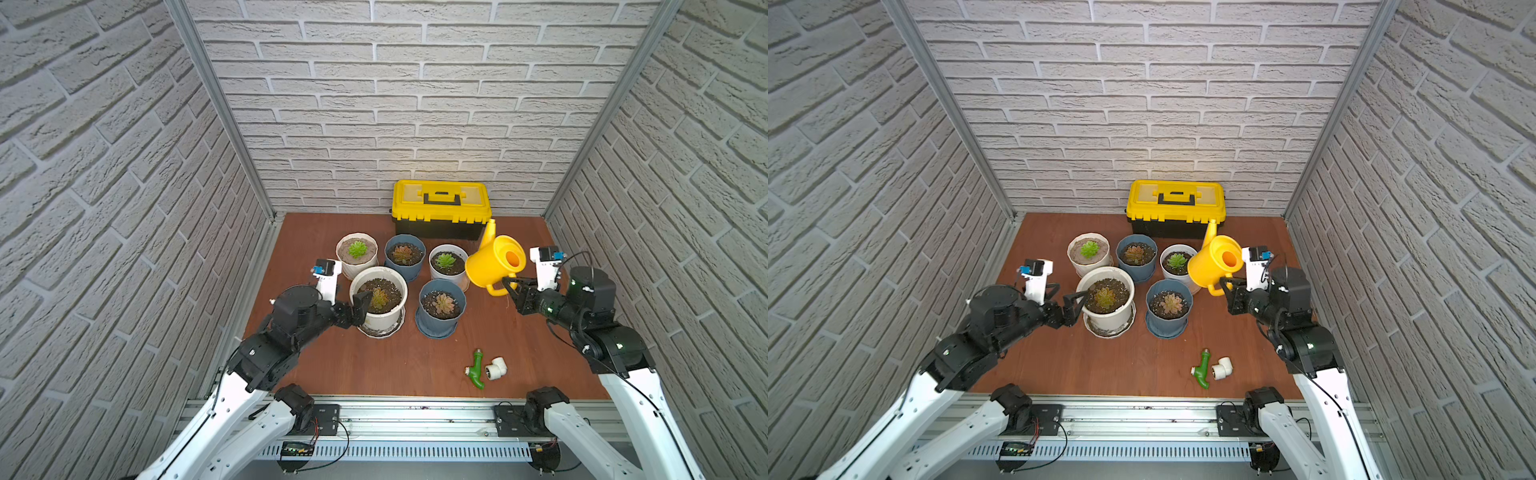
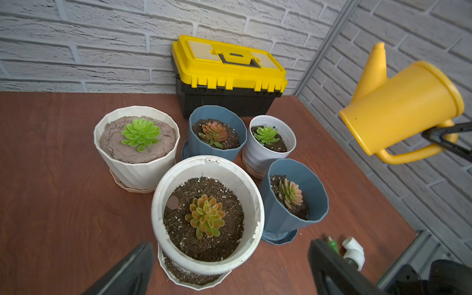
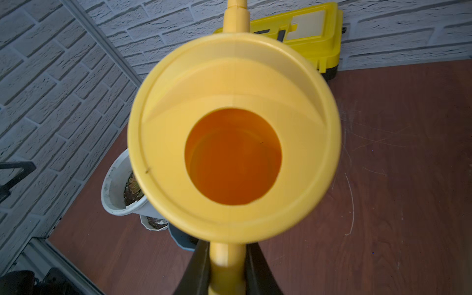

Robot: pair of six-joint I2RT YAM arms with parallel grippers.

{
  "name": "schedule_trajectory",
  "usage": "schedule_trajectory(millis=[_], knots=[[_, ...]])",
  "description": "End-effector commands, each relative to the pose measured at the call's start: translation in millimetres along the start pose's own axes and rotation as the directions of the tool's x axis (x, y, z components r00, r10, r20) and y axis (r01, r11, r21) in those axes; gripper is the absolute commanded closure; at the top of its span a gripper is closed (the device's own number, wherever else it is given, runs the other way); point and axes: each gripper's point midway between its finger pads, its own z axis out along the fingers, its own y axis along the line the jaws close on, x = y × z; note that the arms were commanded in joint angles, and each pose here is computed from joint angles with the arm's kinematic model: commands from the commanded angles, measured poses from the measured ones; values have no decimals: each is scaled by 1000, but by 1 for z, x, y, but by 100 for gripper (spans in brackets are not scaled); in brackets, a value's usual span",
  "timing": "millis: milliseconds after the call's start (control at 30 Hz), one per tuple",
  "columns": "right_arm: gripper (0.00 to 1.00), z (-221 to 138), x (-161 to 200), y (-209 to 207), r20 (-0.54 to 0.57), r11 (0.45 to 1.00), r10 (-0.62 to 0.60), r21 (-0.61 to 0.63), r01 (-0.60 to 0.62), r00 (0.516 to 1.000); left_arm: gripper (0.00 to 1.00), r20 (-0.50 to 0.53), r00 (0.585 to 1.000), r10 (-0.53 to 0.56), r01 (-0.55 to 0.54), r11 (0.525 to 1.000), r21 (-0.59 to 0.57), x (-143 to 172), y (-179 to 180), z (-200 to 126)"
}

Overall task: Water the succulent around the soil edge
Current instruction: Pick up the watering can from the center of the board.

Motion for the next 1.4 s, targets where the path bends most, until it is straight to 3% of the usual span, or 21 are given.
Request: schedule_trajectory(millis=[0, 167, 500, 700, 1000, 1367], knots=[[97, 12, -17, 37, 32, 987, -139, -82, 142, 990, 2, 139, 987, 80, -73, 996, -54, -47, -13, 8], [97, 31, -5, 73, -28, 947, -288, -158, 280, 957, 2, 192, 976, 100, -88, 993, -74, -68, -20, 11], [98, 47, 25, 132, -28, 779, -562, -354, 518, 826, 2, 247, 964, 95, -61, 988, -144, -90, -9, 10], [98, 33, 23, 156, 71, 699, -608, -423, 576, 791, 2, 232, 968, 91, -57, 987, -150, -94, -10, 25], [97, 20, 18, 163, 134, 668, -628, -411, 620, 766, 2, 214, 975, 63, -38, 992, -119, -85, -11, 40], [97, -26, -45, 189, 484, 672, -484, -328, 664, 729, 2, 137, 990, 34, -18, 994, -111, -48, -4, 57]])
